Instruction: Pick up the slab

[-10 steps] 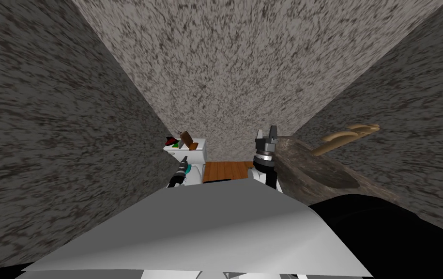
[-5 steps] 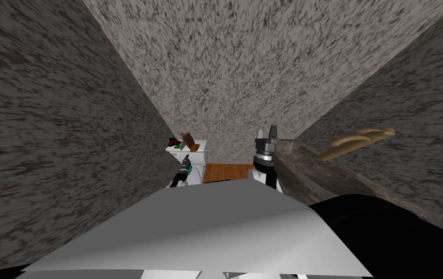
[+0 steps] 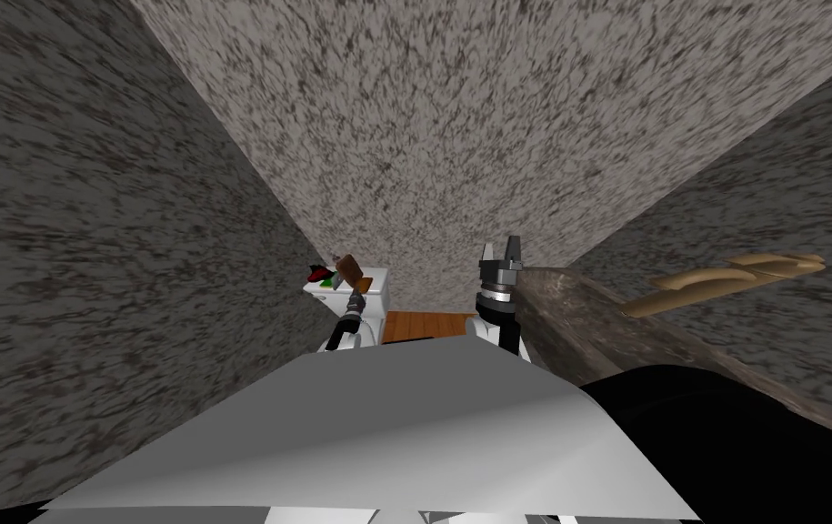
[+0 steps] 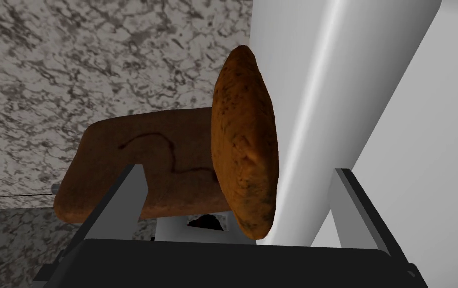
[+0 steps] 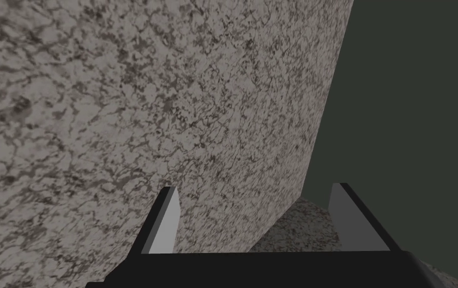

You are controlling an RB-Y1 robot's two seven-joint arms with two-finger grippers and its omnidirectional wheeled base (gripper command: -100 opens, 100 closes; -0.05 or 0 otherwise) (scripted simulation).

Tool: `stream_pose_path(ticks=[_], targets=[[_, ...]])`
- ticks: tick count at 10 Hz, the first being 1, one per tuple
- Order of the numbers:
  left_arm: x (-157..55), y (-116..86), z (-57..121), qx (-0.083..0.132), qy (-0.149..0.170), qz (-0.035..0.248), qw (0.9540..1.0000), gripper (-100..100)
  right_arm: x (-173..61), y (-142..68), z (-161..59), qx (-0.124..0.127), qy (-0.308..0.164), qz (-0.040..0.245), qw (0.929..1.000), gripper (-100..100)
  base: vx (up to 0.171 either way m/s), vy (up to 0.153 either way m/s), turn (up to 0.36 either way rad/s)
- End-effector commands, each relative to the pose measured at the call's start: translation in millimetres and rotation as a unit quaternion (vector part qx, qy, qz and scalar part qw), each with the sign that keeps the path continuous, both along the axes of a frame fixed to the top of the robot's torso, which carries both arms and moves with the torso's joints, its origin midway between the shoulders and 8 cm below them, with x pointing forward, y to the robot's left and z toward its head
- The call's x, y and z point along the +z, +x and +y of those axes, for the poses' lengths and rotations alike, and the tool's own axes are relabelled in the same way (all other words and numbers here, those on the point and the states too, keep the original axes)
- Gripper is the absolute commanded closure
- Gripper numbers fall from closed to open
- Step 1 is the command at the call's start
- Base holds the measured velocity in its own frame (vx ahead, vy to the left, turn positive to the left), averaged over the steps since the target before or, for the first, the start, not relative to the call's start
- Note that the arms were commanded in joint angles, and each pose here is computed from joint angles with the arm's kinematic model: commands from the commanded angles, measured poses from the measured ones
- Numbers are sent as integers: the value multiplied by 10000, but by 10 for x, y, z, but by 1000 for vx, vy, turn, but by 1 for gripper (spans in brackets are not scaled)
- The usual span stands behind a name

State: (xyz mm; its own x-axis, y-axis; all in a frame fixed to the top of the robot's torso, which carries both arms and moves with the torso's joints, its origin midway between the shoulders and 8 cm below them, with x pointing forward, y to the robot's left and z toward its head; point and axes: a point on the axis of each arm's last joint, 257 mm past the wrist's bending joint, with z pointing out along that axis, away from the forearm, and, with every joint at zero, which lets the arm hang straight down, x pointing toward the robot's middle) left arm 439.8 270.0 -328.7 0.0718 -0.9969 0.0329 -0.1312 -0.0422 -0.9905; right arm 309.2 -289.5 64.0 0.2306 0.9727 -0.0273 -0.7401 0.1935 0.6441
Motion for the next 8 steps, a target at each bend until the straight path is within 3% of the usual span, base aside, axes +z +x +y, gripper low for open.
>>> stream_pose_path(ticks=[1, 2, 3, 4, 5, 6, 7, 8], targets=[[0, 0, 0, 0, 0, 0, 10000, 0, 0, 0, 0, 0, 0, 0, 10000, 0, 14, -1, 1], [-103, -42, 151, 6, -119, 9, 9999, -100, 0, 0, 0, 0, 0, 0, 10000, 0, 6, -78, -88], [-122, -53, 200, -15, -40, 41, 10000, -100, 0, 1, 0, 1, 1, 0, 10000, 0, 8, -109, -42], [-146, -69, 324, 10, -201, -18, 9998, -100, 0, 0, 0, 1, 1, 0, 10000, 0, 15, -137, -83], [-211, -102, 416, -8, -87, 63, 9999, -100, 0, 0, 1, 1, 2, -1, 10000, 0, 24, -127, -30], [-224, -107, 427, -9, -74, 78, 9999, -100, 0, 0, 0, 1, 1, 0, 10000, 0, 10, -62, 14], [-207, -117, 572, 19, -226, -19, 9997, -100, 0, 0, 0, 1, 1, 0, 10000, 0, 0, -89, -105], [-304, -163, 674, 18, -108, 110, 9999, -100, 0, 1, 1, 1, 1, -1, 10000, 0, 7, -92, -39]])
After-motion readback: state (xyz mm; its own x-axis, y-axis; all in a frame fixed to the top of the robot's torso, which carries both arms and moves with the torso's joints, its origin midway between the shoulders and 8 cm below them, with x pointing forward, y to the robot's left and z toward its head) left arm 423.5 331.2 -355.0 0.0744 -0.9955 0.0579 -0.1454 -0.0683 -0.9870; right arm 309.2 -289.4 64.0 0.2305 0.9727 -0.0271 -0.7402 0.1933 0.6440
